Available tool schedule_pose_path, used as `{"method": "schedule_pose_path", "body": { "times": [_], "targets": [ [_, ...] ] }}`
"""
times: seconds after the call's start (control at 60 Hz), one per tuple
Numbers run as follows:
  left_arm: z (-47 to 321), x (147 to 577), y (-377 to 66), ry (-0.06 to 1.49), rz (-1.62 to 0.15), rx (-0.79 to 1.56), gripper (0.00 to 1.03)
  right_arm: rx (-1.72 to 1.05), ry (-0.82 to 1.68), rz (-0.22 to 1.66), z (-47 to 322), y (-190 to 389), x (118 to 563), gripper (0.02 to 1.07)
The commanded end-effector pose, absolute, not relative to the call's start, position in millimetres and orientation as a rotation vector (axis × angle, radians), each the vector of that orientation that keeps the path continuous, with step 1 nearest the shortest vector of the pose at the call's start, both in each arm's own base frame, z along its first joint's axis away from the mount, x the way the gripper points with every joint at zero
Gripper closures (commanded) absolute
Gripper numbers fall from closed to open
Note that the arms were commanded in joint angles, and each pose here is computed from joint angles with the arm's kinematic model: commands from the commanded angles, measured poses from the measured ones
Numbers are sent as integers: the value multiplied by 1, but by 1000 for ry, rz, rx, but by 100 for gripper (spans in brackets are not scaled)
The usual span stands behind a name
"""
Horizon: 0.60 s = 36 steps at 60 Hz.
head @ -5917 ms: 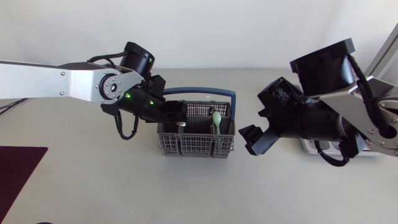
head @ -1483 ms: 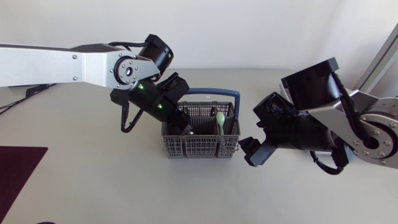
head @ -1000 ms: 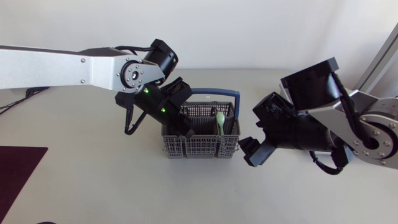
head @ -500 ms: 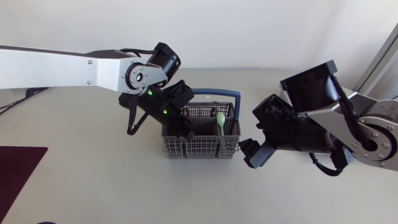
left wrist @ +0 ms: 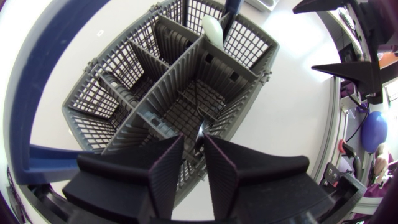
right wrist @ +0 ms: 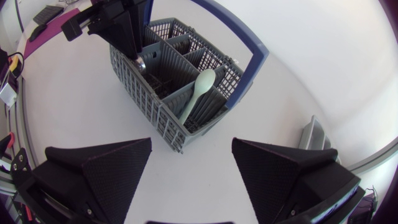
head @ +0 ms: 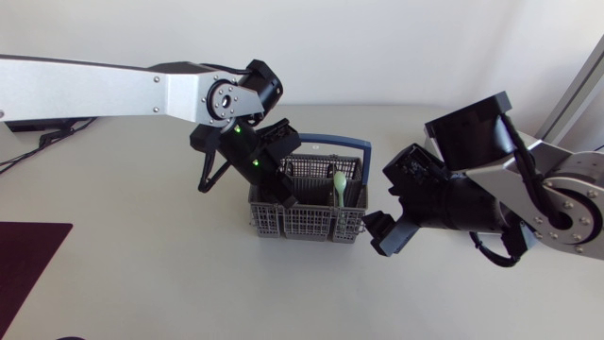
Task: Sort the cutlery from the basket into the organizer compartments.
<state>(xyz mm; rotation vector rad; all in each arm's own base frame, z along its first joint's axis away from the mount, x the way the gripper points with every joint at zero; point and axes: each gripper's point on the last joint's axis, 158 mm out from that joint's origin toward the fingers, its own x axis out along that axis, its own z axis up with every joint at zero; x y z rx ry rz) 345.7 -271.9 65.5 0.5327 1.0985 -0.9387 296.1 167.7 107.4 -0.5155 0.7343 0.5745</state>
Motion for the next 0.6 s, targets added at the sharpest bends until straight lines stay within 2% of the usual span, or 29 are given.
{"method": "schedule_pose_path", "body": {
  "times": [0.0, 0.15, 0.283, 0.583],
  "targets": [
    [30, 323, -264, 1220, -985, 614, 84, -538, 767, 580, 93, 165, 291, 14],
    [32, 317, -269, 1247, -1040, 581, 96, -539, 765, 580, 93, 164, 291, 14],
    [30, 309, -273, 1268, -1085, 552, 100, -541, 771, 582, 90, 164, 289, 14],
    [40, 314, -271, 1249, -1095, 501, 100, -544, 773, 585, 88, 164, 287, 14]
  ]
}}
